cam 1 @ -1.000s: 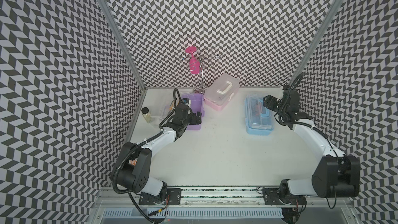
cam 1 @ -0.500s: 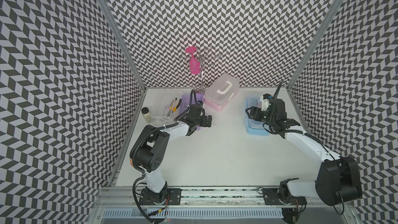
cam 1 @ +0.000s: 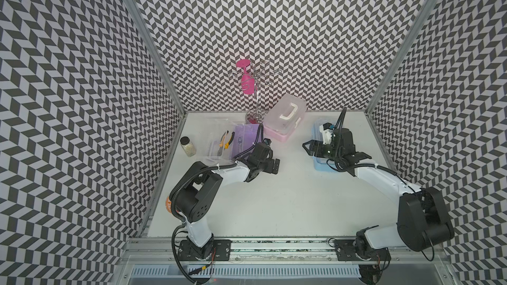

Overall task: Close toolboxes
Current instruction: Move the toolbox to the center of the board.

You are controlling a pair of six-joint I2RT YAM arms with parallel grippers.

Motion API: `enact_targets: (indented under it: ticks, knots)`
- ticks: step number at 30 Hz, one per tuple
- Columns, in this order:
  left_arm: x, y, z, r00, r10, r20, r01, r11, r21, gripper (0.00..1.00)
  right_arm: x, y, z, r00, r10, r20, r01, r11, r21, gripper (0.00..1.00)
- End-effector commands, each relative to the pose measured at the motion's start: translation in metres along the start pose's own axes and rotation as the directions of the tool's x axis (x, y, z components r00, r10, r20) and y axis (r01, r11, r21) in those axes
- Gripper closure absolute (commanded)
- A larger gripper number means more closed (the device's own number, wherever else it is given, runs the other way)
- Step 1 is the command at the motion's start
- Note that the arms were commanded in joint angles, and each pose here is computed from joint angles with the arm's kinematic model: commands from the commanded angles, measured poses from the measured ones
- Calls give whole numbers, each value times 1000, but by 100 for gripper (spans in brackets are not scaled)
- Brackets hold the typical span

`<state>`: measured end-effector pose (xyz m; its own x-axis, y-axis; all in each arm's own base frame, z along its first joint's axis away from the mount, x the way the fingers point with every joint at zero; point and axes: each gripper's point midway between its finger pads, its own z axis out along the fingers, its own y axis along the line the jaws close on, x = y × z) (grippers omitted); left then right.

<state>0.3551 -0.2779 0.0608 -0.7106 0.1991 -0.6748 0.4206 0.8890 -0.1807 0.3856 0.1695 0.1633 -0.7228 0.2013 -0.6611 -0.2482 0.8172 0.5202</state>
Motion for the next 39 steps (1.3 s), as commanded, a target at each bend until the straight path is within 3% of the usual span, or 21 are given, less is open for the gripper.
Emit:
enact_targets:
  ticks: [1,11,15,20,30,33,39]
  knots:
    - [23,-39,-13,998,17,-58,-11,995,97,1,9,0,7,1000,-3,-24,2,1000,-25,24]
    - [49,-101,-41,993,99,-70,-83,976,202,1,29,3,24,996,-4,-89,1,999,-37,25]
    - [47,-127,-55,989,143,-42,-127,956,264,1,37,6,30,993,-8,-114,4,999,-42,25]
    - [35,-137,-70,987,163,1,-157,954,257,1,48,7,41,988,-9,-153,1,999,-52,25]
    - [-30,-99,-124,973,107,204,-126,989,81,1,58,19,54,982,-20,-189,5,997,-82,26]
    - [-57,-68,-148,950,46,309,-45,999,-10,1,61,28,58,980,-35,-195,15,995,-100,26]
    - [-94,9,-192,879,-90,469,143,987,-77,1,72,41,72,971,-56,-230,34,994,-101,30]
